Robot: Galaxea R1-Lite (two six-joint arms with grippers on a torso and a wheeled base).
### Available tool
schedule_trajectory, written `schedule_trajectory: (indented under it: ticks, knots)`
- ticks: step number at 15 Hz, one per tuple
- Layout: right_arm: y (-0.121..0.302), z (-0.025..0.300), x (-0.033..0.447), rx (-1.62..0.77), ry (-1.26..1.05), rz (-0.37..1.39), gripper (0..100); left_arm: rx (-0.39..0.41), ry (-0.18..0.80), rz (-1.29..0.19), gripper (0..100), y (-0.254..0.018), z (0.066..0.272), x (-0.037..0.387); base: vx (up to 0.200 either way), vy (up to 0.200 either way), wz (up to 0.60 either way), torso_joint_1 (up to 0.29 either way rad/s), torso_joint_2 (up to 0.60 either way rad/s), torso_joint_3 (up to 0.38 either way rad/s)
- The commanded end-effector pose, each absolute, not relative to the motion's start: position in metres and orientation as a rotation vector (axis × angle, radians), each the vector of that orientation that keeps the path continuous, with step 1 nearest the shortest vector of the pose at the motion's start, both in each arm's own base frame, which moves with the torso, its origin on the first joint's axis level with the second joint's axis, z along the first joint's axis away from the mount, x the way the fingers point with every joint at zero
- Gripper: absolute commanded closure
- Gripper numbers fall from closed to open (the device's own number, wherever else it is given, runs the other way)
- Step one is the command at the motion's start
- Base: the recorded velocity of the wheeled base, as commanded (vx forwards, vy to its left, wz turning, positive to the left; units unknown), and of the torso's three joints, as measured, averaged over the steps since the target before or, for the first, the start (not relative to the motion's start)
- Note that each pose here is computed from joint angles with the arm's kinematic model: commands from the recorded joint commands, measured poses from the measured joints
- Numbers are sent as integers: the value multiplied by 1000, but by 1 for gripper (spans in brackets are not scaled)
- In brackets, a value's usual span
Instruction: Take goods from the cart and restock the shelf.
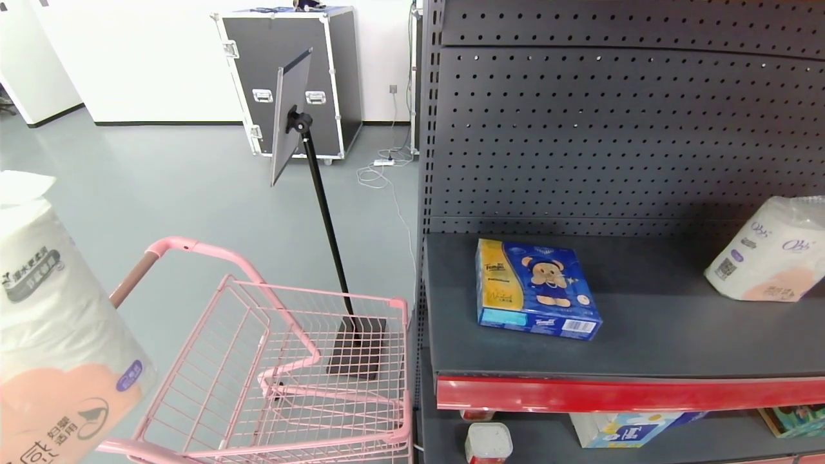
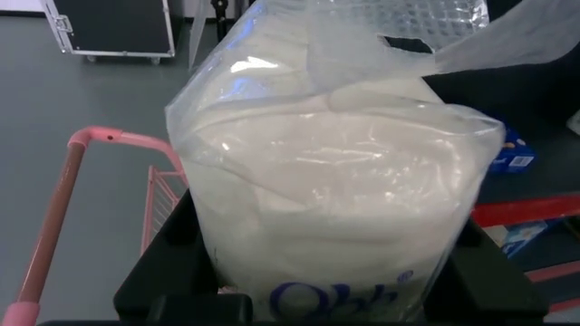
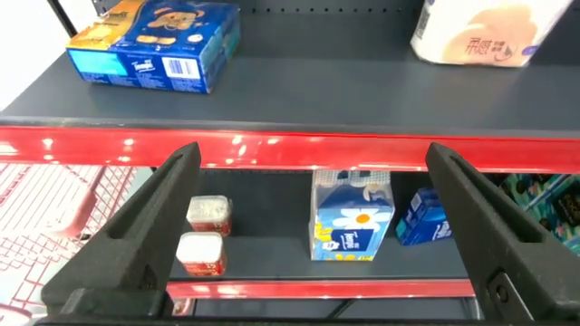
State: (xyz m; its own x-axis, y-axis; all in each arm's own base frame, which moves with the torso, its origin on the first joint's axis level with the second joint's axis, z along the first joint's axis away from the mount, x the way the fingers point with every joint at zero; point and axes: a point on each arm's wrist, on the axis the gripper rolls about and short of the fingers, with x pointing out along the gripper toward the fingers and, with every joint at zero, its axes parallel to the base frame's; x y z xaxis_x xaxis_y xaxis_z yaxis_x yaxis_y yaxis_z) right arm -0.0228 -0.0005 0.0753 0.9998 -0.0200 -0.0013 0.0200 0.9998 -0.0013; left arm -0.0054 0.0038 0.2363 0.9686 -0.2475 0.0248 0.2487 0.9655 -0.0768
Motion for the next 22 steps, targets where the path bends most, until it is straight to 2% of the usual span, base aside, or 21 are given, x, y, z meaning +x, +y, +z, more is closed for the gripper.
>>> schedule_trajectory:
  ticks: [1,22]
  knots:
    - [-1,75,-23,-3,2,-20,0,-80,-13,-251,100,4,236,-5,0,-200,0,-2,2,-2]
    - [-1,75,-23,-5,2,-20,0,-55,-10,-252,100,4,231,-6,0,-200,0,2,1,0]
